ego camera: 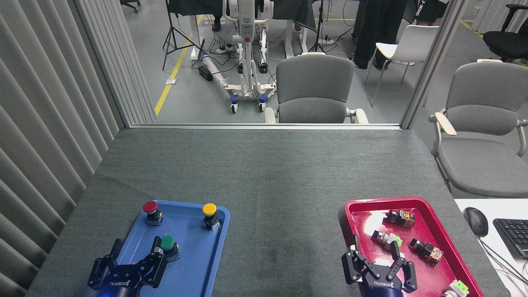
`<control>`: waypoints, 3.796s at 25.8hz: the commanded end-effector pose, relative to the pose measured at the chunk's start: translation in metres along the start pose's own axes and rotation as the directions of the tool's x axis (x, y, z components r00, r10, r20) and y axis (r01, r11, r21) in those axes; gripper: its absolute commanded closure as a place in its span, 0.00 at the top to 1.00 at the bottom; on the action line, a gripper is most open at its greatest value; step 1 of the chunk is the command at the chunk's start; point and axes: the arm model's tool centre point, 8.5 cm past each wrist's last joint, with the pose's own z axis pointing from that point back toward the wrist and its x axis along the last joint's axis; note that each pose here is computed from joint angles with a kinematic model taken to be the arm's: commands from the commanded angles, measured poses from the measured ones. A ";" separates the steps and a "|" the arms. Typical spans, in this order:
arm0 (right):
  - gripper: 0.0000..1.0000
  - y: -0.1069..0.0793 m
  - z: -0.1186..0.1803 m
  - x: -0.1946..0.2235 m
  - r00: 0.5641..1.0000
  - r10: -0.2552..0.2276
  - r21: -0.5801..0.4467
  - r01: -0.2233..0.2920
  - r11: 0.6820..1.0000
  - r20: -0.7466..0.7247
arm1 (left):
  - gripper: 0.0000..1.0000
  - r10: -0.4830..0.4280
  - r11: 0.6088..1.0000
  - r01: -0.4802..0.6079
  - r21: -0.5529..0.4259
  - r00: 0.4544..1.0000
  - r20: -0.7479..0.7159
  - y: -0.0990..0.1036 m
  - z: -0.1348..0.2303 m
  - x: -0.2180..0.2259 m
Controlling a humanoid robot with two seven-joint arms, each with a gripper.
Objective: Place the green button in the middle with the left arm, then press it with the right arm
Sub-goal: 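Lower the left gripper over the green button on the blue tray, then close the left gripper on the green button, then carry the green button off the tray to the table middle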
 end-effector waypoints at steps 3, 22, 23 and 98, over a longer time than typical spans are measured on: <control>1.00 0.003 0.005 0.009 0.996 -0.024 0.012 0.023 1.000 0.080 | 1.00 -0.076 0.997 0.076 0.030 0.997 -0.006 0.015 -0.002 -0.010; 1.00 0.012 0.018 -0.005 0.999 -0.025 0.059 0.024 0.998 0.026 | 1.00 -0.024 0.999 0.023 0.024 0.999 0.039 0.008 -0.002 0.004; 1.00 0.011 0.018 -0.005 0.999 0.010 0.055 -0.012 0.998 0.031 | 1.00 -0.024 1.000 0.023 0.021 0.999 0.040 0.007 -0.002 0.004; 1.00 0.001 0.012 0.012 0.979 0.181 0.010 -0.183 0.983 0.094 | 0.00 -0.066 0.971 0.083 -0.224 0.994 0.084 -0.103 -0.040 0.022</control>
